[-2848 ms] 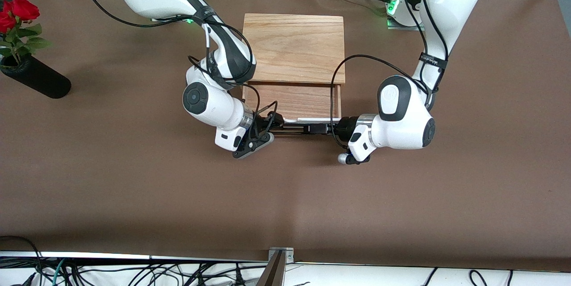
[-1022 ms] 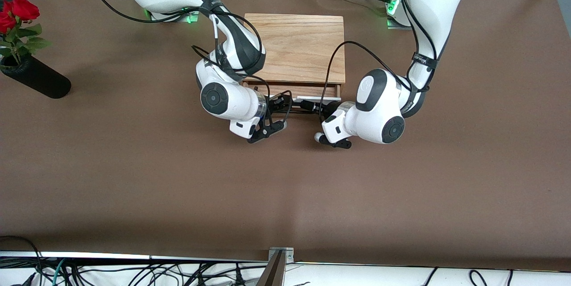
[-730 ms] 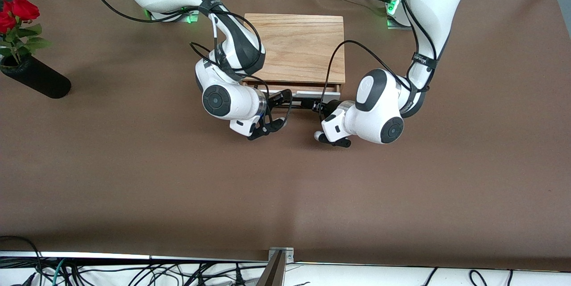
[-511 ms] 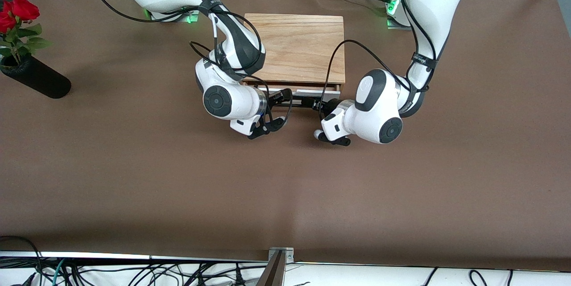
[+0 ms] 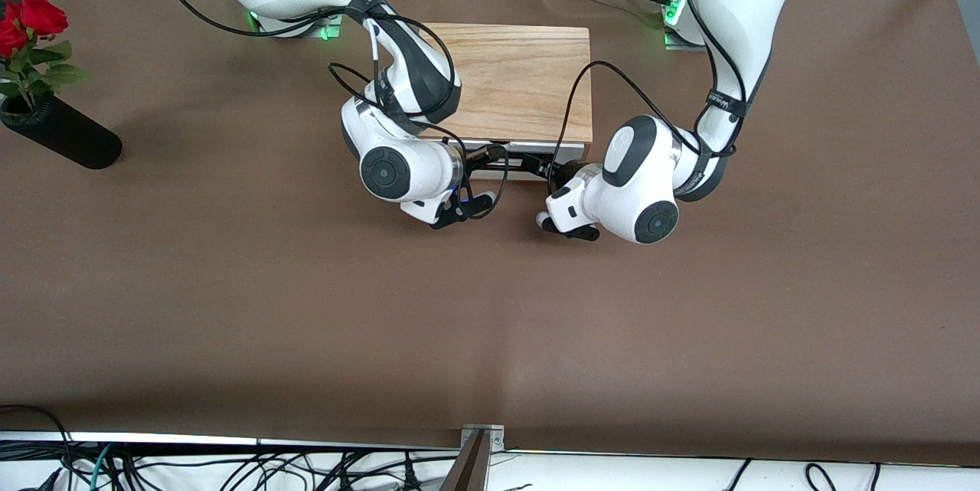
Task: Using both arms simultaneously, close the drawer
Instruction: 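Push the drawer into the wooden box with both grippers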
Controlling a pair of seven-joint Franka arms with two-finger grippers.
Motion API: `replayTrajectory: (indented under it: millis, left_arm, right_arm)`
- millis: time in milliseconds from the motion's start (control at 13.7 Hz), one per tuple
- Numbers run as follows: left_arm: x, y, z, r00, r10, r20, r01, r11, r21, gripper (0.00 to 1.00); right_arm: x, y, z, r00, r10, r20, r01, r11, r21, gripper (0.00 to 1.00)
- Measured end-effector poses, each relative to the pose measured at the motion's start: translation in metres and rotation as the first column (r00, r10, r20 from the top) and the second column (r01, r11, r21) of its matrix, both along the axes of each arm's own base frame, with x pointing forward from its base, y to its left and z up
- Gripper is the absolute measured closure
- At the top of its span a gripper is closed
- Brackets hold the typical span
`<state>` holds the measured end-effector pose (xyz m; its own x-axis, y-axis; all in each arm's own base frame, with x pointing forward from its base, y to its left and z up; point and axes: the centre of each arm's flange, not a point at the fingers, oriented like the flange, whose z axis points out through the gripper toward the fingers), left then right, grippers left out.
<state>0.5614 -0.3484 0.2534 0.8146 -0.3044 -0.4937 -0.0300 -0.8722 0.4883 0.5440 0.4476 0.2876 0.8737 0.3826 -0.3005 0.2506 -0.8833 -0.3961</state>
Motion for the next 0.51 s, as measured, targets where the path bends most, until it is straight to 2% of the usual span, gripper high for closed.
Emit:
replayTrajectory:
  millis: [511]
  left_arm:
    - [-0.0011,0.0013,0.0042,1.0,-0.008,-0.01,0.008,1.0,0.001,0.0]
  right_arm:
    - [-0.0014,-0.0007,-0.0006,1.0,0.0,-0.013,0.0,1.0,-0.005,0.0]
